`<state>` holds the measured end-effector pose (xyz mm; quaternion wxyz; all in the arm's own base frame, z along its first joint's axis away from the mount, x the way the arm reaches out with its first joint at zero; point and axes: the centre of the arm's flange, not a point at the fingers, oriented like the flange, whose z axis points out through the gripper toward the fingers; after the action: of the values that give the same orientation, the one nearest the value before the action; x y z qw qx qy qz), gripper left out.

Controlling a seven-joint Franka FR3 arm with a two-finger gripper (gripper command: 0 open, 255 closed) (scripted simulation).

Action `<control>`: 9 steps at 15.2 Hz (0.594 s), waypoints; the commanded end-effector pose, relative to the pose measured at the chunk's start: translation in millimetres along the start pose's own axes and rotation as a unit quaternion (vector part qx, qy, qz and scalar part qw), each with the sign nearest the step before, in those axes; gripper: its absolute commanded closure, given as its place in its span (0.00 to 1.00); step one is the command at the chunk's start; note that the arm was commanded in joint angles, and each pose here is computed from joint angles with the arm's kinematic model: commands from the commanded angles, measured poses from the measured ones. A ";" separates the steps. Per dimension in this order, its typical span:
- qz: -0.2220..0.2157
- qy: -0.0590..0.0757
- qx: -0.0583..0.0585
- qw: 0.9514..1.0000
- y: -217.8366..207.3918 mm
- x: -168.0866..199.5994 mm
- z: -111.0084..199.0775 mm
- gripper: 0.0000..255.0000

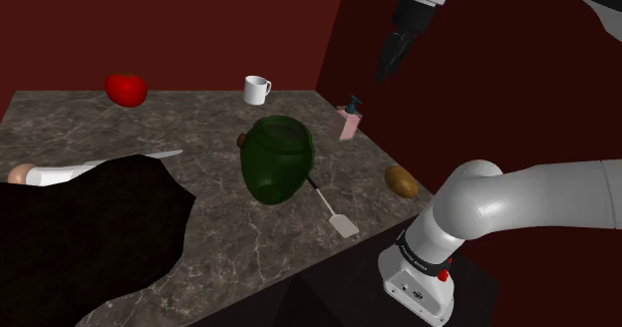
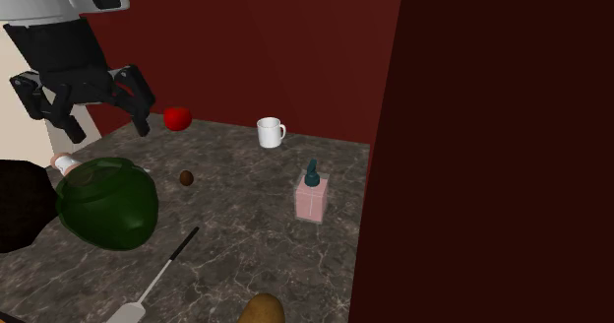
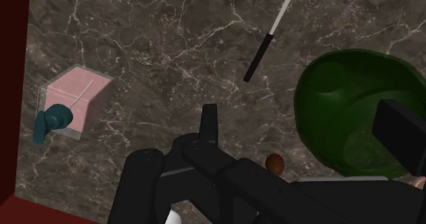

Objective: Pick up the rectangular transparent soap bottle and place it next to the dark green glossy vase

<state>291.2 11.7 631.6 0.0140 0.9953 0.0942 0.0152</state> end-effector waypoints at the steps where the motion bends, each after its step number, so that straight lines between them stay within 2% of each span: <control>1: 0.000 0.000 0.000 1.000 0.0 0.0 0.0 0.00; 9: 0.002 0.000 0.007 1.000 87.8 38.1 48.7 0.00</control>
<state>339.3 -59.2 593.2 0.0074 0.9956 0.0923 0.0142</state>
